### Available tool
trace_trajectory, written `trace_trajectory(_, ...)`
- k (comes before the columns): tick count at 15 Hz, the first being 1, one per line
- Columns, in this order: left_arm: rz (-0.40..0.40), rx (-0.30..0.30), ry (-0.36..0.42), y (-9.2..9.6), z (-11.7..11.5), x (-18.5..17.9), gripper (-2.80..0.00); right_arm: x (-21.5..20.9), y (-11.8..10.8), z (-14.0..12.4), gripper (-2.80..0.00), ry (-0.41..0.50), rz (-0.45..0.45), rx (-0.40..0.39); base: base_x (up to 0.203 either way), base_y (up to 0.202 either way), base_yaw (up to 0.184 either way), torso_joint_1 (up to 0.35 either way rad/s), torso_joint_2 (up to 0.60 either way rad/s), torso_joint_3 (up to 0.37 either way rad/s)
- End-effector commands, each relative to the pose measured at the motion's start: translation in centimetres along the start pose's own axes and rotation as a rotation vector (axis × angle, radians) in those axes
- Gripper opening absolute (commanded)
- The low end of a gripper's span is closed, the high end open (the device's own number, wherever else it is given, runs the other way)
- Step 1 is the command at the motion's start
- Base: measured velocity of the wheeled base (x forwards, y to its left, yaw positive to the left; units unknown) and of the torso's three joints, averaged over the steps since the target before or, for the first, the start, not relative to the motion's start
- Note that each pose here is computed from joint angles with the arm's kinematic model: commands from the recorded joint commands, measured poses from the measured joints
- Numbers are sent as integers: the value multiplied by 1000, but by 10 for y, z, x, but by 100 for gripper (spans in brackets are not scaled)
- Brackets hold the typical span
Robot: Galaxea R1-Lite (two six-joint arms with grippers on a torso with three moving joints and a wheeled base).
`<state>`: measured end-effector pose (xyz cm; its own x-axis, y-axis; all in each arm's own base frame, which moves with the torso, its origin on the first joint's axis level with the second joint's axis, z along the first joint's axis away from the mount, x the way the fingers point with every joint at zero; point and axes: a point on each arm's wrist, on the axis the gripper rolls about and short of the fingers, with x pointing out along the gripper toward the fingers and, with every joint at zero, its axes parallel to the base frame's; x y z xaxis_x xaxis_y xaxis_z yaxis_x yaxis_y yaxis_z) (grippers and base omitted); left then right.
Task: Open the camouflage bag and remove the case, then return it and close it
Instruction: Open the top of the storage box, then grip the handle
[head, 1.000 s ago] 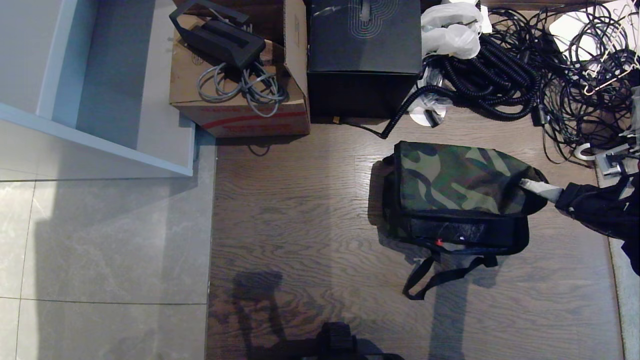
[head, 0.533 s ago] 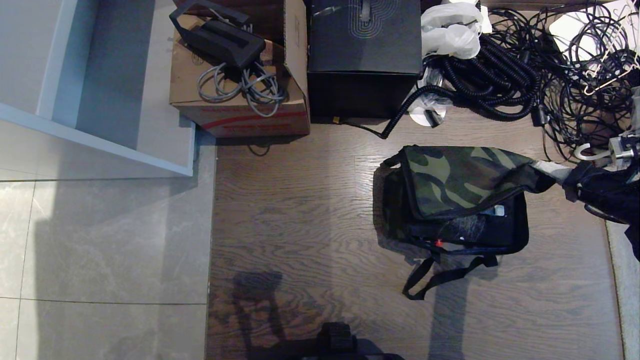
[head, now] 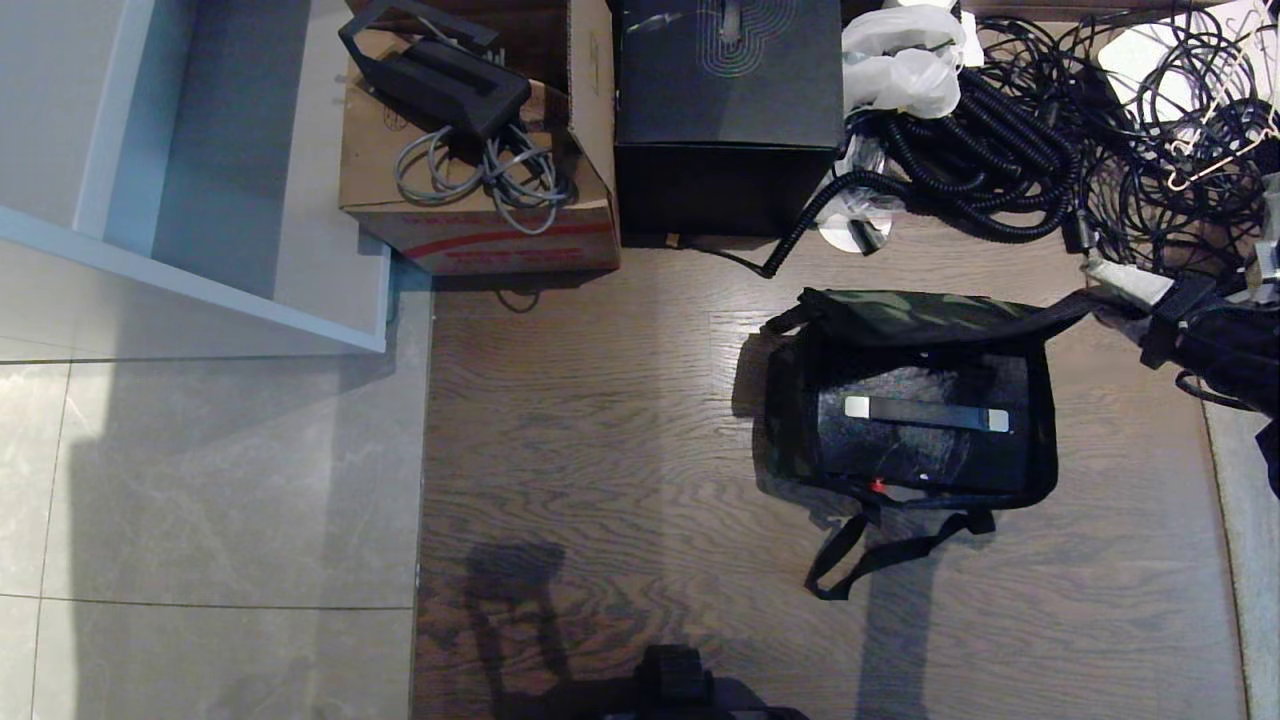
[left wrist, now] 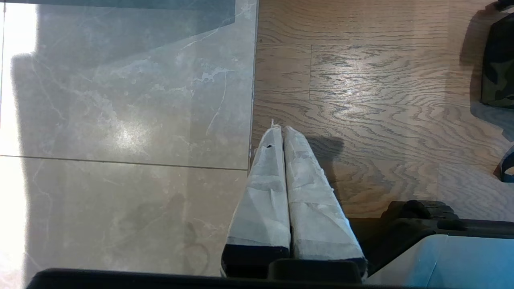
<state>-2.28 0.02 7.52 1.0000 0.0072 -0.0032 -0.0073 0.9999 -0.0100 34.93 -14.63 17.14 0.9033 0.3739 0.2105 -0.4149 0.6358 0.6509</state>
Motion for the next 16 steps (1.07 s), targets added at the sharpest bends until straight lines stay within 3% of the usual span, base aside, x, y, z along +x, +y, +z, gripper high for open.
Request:
trace_trajectory(1, 0, -1, 1, 0, 0, 0, -280, 5, 5, 12, 0, -59, 16, -22, 0, 0, 0, 0, 0, 0)
trace_trajectory(8, 0, -1, 0, 0, 0, 0, -280, 1, 21, 49, 0, -159, 52, -120, 0, 0, 0, 0, 0, 0)
trace_trajectory(11, 0, -1, 0, 0, 0, 0, -280, -7, 30, 45, 0, -138, 29, -88, 0, 0, 0, 0, 0, 0)
trace_trajectory(12, 0, -1, 0, 0, 0, 0, -280, -10, 34, 44, -280, -129, 23, -78, 0, 0, 0, 0, 0, 0)
trace_trajectory(16, 0, -1, 0, 0, 0, 0, -280, -32, 44, 17, -280, 20, -44, 49, 0, 0, 0, 0, 0, 0)
